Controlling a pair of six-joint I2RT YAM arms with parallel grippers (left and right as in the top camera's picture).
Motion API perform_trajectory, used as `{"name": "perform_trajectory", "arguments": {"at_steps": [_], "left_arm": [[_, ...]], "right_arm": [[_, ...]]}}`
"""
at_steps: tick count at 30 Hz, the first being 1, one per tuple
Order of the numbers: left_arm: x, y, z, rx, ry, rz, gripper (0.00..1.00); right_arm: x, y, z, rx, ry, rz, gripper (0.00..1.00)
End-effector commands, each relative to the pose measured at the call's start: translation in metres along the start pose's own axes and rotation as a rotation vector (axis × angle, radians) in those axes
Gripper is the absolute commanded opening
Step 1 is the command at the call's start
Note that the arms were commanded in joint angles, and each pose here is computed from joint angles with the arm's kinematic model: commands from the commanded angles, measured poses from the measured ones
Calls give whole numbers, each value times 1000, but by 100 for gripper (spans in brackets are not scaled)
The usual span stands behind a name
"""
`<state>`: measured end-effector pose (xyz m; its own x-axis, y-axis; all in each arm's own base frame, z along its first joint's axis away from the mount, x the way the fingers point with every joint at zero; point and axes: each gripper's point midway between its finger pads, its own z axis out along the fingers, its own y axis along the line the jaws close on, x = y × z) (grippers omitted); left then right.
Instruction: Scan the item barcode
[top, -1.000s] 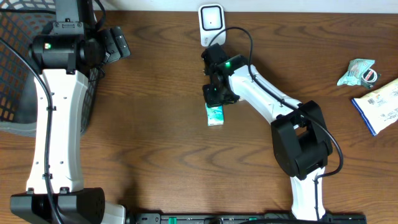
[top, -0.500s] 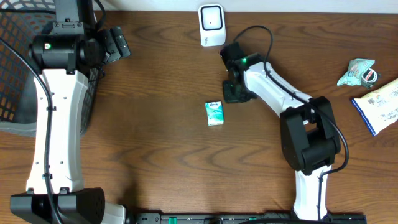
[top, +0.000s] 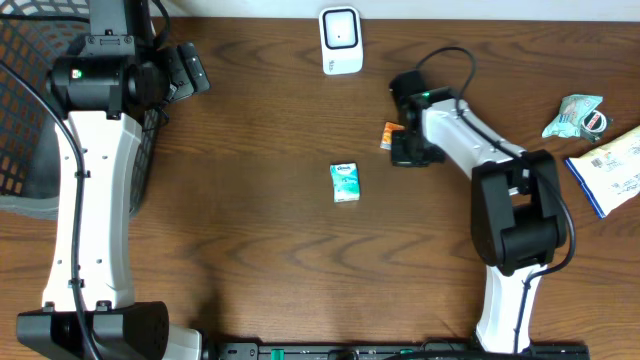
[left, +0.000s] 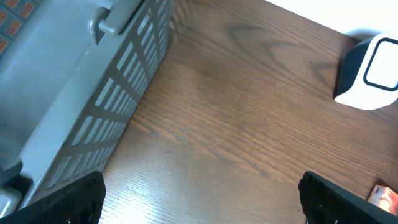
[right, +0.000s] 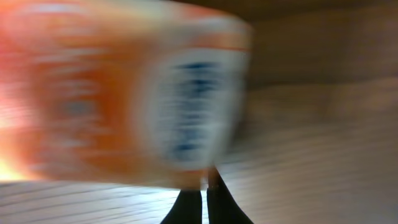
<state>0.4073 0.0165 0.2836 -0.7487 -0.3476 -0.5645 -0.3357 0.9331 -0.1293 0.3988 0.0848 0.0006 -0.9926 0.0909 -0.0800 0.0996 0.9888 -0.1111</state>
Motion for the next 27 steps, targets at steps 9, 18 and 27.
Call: {"name": "perform_trajectory", "arguments": {"at_steps": [9,18,27], "left_arm": [[-1,2,-1,-15,-6,-1,98],[-1,2,-1,-15,-6,-1,98],[-1,2,-1,-15,-6,-1,98]], "right_arm": [[-36,-42,-32,-24,-7,121,1],[-75,1,-73,-302,-119,18,1],[-64,2,-72,-317,-69,47,1]]}}
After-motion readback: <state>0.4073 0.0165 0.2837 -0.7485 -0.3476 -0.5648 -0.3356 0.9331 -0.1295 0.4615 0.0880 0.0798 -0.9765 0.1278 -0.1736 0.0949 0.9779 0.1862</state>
